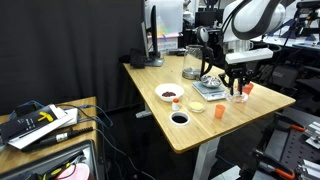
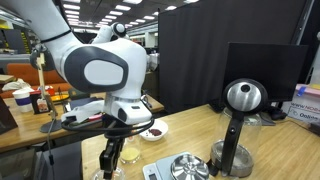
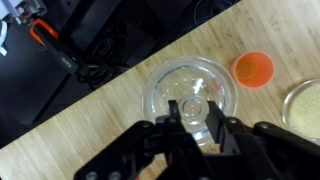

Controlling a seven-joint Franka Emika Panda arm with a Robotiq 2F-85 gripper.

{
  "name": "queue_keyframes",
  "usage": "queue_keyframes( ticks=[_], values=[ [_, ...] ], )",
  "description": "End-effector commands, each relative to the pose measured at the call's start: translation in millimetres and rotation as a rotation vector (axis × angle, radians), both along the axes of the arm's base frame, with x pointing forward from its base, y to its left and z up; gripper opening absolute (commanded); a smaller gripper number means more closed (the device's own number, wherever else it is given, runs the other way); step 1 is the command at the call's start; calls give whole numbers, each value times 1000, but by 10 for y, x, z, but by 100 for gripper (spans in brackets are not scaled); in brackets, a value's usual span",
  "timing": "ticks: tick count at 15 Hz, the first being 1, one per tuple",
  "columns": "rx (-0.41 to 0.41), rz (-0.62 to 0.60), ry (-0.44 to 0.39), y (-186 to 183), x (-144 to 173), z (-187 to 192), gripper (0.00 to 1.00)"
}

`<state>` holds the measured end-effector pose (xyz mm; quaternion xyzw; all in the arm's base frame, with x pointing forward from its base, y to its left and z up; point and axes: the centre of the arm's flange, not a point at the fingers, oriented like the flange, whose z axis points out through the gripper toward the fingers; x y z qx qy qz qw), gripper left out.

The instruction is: Remove the lid from the jar and put it on the table

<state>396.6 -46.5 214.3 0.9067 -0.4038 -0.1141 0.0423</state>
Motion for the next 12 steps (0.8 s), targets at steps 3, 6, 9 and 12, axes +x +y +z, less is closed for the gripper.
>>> queue_keyframes(
  ticks=[3,6,9,12],
  values=[
    [65,-119,33,-253,-99,-244,8],
    [99,-120,18,-361,-65,-336,8],
    [83,-139,-6,-519,38,-372,8],
    [55,-152,-4,-649,128,-466,8]
  ],
)
